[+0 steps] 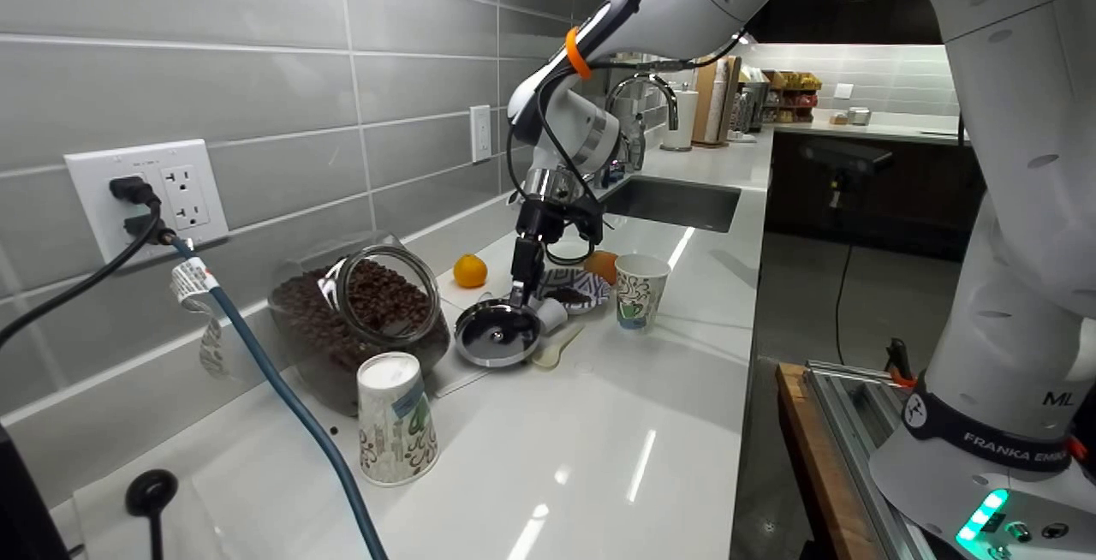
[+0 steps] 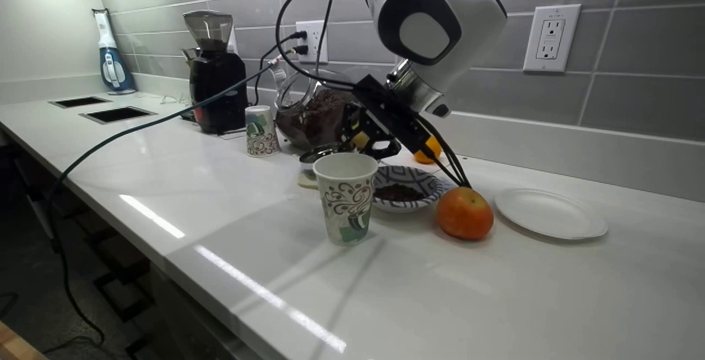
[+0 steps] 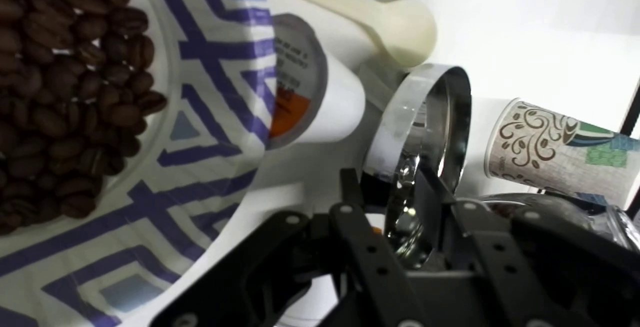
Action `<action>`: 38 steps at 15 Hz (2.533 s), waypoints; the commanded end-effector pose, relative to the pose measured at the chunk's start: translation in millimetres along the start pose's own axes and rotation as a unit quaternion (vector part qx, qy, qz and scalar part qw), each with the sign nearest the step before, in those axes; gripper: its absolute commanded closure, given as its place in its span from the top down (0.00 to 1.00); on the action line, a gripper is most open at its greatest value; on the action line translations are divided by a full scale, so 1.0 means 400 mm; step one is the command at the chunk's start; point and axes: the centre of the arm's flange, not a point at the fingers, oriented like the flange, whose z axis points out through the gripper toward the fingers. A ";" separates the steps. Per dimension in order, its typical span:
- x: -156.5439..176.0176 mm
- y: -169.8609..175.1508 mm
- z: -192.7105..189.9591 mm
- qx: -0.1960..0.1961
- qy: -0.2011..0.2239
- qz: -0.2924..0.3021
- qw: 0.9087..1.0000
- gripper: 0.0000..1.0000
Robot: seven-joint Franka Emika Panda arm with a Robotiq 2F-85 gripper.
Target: Place the silver lid upside down.
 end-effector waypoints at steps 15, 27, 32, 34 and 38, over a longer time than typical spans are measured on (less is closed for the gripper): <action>0.026 -0.016 -0.012 0.008 0.002 -0.003 1.000 0.00; 0.035 -0.104 -0.026 -0.099 0.001 -0.036 0.994 0.00; 0.013 -0.186 -0.031 -0.186 -0.010 -0.045 0.981 0.00; -0.005 -0.234 -0.022 -0.222 -0.009 -0.054 0.973 0.00; -0.033 -0.328 -0.003 -0.302 -0.004 -0.097 0.948 0.00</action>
